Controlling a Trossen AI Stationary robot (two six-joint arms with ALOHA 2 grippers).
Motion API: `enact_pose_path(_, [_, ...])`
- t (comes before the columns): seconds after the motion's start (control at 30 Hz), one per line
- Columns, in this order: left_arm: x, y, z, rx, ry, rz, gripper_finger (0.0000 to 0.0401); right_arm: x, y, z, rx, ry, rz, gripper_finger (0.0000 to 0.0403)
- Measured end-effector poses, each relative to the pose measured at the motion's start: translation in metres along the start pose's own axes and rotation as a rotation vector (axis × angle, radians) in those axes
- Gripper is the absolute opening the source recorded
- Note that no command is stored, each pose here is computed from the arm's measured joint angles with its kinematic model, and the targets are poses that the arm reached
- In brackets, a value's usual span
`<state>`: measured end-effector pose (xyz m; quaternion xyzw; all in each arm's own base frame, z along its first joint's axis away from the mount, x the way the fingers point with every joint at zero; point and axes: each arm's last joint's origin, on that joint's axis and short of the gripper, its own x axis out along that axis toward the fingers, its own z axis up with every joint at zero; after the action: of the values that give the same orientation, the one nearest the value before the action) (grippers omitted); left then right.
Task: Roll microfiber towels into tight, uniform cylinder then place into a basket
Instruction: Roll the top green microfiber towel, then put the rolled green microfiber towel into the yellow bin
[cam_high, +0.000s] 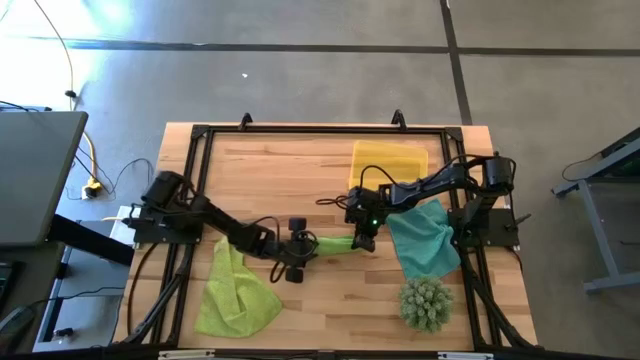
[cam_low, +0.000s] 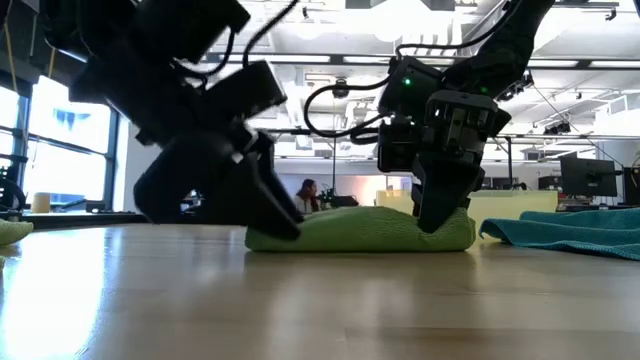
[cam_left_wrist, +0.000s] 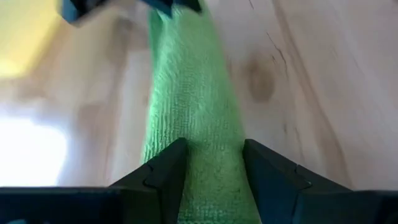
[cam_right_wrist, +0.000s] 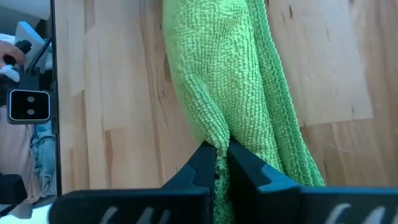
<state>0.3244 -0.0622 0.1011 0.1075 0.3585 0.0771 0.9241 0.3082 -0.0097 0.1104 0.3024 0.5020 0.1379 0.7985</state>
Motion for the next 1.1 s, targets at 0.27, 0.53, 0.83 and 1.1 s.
enact_pose_path(0.27, [-0.001, -0.001, -0.004, -0.171, 0.061, -0.047, 0.0153, -0.008, 0.004, 0.002, -0.201, -0.025, -0.009, 0.0089])
enact_pose_path(0.53, [-0.001, 0.0, -0.005, -0.307, 0.078, -0.065, 0.0153, -0.032, 0.033, 0.004, -0.636, -0.097, -0.208, 0.0124])
enact_pose_path(0.83, [0.001, 0.002, -0.006, -0.355, 0.086, -0.068, 0.0152, -0.027, 0.095, -0.003, -0.966, -0.265, -0.328, 0.0117])
enact_pose_path(1.1, [0.003, 0.007, -0.007, -0.448, 0.093, -0.06, 0.0152, 0.019, 0.094, -0.013, -1.004, -0.23, -0.497, 0.0118])
